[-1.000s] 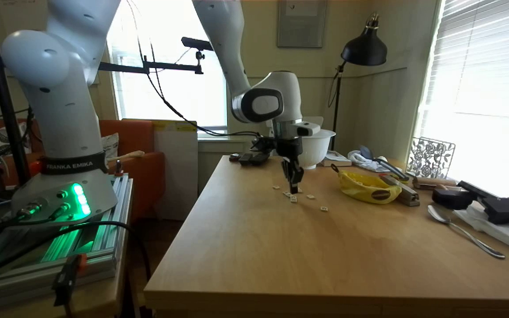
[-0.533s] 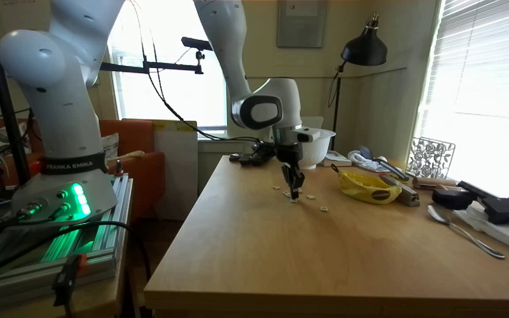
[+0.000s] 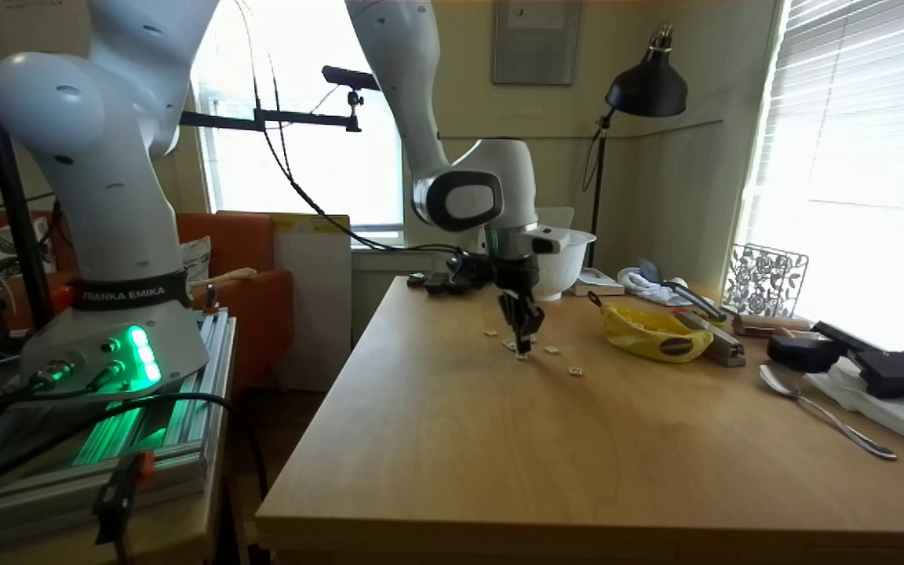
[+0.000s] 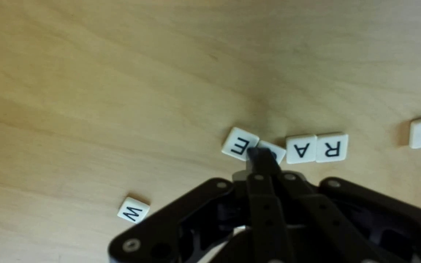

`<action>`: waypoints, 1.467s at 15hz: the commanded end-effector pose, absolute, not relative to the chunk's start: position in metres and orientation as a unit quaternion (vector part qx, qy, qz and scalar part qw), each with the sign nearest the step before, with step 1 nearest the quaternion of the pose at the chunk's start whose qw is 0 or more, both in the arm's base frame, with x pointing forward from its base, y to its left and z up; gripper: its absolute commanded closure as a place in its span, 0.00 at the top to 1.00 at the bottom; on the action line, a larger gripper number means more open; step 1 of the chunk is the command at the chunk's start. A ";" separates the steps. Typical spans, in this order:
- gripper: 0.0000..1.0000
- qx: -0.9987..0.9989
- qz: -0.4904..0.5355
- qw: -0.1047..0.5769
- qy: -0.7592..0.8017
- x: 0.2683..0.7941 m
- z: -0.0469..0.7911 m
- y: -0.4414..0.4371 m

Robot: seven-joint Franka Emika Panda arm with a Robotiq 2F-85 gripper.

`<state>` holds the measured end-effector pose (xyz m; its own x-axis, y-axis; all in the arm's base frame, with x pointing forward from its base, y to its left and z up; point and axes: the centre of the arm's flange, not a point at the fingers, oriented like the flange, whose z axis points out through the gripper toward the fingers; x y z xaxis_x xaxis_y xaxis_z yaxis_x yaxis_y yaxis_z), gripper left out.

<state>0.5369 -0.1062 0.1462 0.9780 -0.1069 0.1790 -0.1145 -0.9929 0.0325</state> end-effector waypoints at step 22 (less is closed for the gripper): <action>0.00 0.993 0.069 -0.001 0.093 0.528 0.140 -0.116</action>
